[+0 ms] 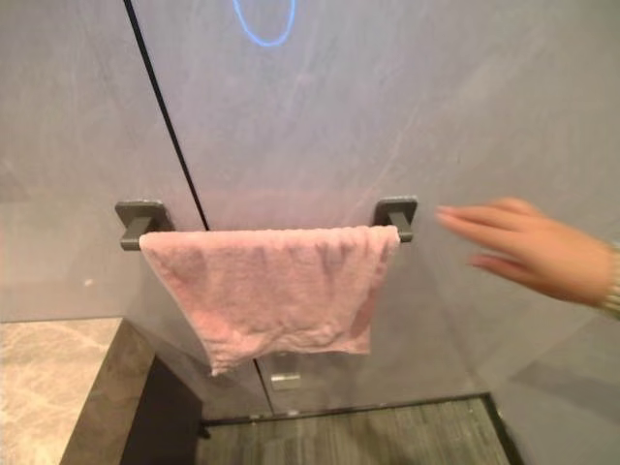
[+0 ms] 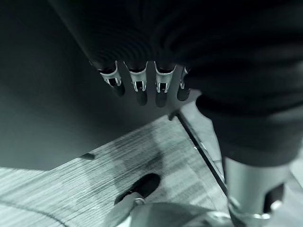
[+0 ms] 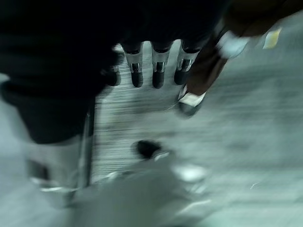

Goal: Put brush and paste in cup on sink, flatten towel.

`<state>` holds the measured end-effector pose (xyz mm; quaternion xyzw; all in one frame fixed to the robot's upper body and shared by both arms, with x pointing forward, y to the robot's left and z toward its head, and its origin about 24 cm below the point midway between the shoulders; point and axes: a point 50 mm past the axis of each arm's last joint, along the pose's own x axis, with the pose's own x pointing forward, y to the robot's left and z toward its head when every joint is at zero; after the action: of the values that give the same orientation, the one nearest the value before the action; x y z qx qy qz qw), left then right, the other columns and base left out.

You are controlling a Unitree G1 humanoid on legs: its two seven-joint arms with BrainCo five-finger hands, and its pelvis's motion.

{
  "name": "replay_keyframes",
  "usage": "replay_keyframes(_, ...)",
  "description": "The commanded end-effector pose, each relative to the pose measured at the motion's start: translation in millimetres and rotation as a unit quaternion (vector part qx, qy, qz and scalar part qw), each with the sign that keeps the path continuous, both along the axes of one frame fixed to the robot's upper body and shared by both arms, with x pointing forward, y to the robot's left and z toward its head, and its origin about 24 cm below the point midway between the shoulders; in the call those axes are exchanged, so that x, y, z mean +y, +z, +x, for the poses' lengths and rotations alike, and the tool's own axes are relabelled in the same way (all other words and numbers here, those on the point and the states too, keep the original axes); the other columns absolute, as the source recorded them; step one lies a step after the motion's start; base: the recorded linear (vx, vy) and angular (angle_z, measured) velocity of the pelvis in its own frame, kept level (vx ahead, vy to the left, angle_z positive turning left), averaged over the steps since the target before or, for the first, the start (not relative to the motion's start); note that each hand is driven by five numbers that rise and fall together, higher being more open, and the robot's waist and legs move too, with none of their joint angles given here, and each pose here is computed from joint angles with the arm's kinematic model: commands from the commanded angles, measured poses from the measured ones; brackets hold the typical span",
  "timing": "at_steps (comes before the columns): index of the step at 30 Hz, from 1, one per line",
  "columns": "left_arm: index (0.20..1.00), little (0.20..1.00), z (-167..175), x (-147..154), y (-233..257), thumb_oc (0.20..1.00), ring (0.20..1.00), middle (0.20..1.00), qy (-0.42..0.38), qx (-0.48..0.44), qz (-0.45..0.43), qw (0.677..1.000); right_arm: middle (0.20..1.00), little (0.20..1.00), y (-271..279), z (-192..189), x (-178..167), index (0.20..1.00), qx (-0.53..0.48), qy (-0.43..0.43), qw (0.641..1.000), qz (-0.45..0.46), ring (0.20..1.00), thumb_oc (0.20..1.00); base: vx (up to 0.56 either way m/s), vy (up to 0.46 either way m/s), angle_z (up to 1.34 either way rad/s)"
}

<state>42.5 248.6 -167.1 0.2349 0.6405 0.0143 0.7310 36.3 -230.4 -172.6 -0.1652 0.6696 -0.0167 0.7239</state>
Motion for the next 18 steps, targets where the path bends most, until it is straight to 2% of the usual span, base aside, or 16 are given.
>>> replay_keyframes(1, 1.000, 1.000, 18, -4, 1, 1.000, 1.000, 1.000, -0.019, -0.023, 0.004, 1.000, 1.000, 1.000, 1, 7, -2, 1.000, 0.018, 0.082, 0.996, -0.012, 1.000, 1.000, 0.00, 0.000, 0.00)
replay_keyframes(3, 1.000, 1.000, 7, -2, 0, 1.000, 1.000, 1.000, 0.007, -0.012, 0.002, 1.000, 1.000, 1.000, 0, -5, -1, 1.000, 0.016, 0.015, 1.000, -0.001, 1.000, 1.000, 0.00, 0.000, 0.00)
replay_keyframes(8, 1.000, 1.000, 14, -11, -1, 1.000, 1.000, 1.000, -0.014, -0.023, -0.002, 1.000, 1.000, 1.000, 1, 20, 7, 1.000, -0.030, 0.047, 0.998, 0.003, 1.000, 1.000, 0.00, 0.000, -0.01)
replay_keyframes(12, 1.000, 1.000, 29, -13, 1, 1.000, 1.000, 1.000, -0.048, -0.051, 0.014, 0.997, 1.000, 1.000, 9, 57, 7, 1.000, -0.101, 0.130, 0.986, -0.039, 1.000, 1.000, 0.00, 0.000, 0.00)
replay_keyframes(14, 1.000, 1.000, 37, -11, 3, 1.000, 1.000, 1.000, -0.059, -0.066, 0.025, 0.996, 1.000, 1.000, 12, 69, 9, 1.000, -0.128, 0.126, 0.983, -0.036, 1.000, 1.000, 0.00, 0.000, 0.00)
replay_keyframes(18, 1.000, 1.000, 42, -9, 5, 1.000, 1.000, 1.000, -0.069, -0.077, 0.033, 0.994, 1.000, 1.000, 11, 65, 8, 1.000, -0.127, 0.106, 0.986, -0.035, 1.000, 1.000, 0.00, 0.000, 0.00)
